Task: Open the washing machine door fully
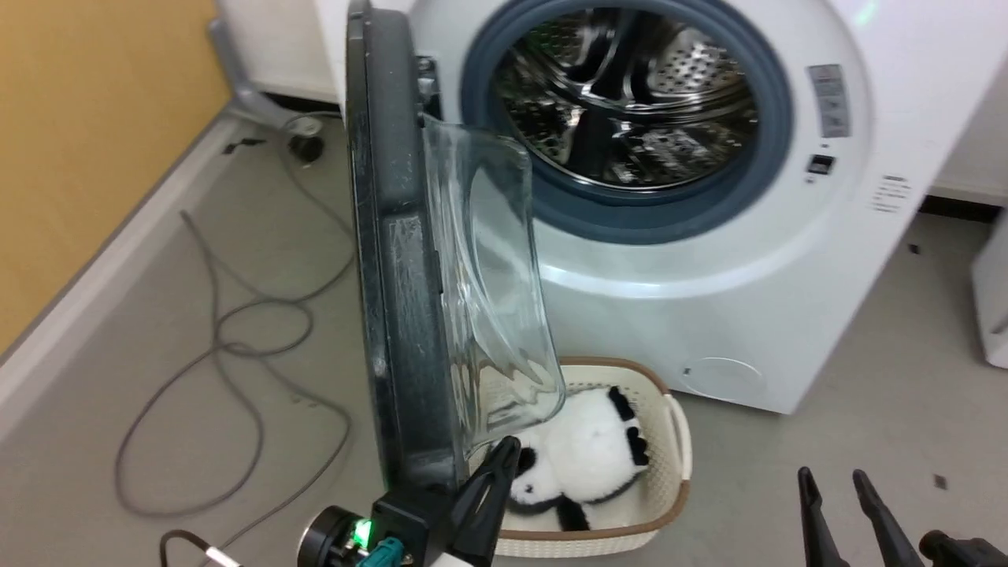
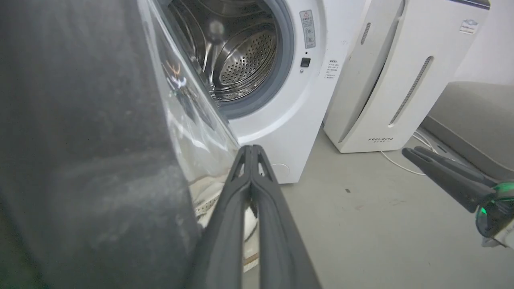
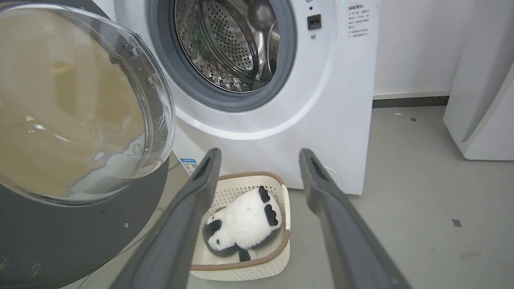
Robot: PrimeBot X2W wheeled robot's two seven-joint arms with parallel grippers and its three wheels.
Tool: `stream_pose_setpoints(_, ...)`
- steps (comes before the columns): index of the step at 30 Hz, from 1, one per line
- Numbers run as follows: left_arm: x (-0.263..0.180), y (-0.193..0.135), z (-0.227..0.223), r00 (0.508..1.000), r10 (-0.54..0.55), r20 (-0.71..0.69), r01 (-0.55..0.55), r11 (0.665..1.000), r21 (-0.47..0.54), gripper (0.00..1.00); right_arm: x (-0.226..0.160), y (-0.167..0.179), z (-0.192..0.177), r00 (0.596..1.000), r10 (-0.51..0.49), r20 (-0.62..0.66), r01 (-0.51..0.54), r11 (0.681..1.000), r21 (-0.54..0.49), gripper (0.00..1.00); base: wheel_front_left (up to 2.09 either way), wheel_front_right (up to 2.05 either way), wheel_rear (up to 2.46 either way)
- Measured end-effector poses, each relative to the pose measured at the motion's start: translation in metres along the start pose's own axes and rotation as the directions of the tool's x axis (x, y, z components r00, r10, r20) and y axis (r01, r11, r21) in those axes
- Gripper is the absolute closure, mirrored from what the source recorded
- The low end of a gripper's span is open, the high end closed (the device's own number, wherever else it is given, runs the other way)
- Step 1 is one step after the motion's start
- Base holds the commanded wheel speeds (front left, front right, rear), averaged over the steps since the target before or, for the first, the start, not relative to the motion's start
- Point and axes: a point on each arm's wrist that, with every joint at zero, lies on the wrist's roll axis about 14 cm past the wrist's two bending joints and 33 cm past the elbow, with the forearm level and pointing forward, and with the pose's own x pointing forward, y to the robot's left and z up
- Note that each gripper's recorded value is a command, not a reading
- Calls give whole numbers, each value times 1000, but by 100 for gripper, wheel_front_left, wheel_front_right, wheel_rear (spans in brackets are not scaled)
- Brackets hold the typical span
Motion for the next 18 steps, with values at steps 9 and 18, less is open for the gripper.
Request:
stream_pose_setpoints(9, -17, 39, 7, 989, 147, 23, -147, 989, 5, 100, 23, 37, -16, 991, 121, -51, -121, 993, 20, 0, 0, 0, 0)
stream_pose_setpoints(18, -47, 94, 10, 938, 344, 38, -345, 939, 9, 100, 43, 79, -29, 963, 255, -85, -252, 967, 38, 0, 0, 0, 0)
